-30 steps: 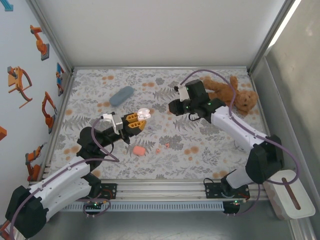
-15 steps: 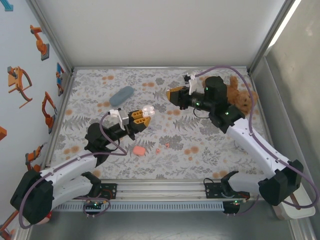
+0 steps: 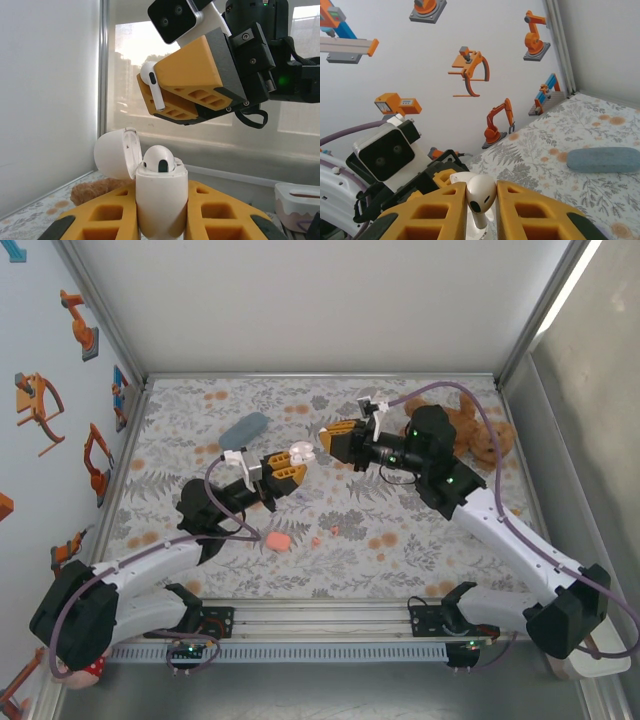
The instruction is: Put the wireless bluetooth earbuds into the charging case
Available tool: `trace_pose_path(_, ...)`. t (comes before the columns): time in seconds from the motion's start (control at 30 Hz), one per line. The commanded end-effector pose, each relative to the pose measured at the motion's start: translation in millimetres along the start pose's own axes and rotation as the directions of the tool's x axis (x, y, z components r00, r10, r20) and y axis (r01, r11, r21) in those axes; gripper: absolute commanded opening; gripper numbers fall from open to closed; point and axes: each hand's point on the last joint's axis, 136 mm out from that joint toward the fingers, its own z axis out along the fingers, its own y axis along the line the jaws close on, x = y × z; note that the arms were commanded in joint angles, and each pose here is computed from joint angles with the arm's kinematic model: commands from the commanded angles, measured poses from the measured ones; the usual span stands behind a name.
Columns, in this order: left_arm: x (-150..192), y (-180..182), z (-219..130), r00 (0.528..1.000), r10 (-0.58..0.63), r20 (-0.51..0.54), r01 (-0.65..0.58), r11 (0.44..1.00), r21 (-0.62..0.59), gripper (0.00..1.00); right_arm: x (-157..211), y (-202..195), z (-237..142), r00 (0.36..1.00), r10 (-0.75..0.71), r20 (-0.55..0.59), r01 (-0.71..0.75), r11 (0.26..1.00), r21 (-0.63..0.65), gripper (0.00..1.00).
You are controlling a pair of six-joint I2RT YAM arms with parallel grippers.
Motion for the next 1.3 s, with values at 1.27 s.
trace_pose_path(1.27,-36,-18,6,0.996,0.027,0.09,-0.034,0.997,0.071,0.0,23,27,19,0.993,-0.096,-0.075,0.087,0.99,-0.116,0.21)
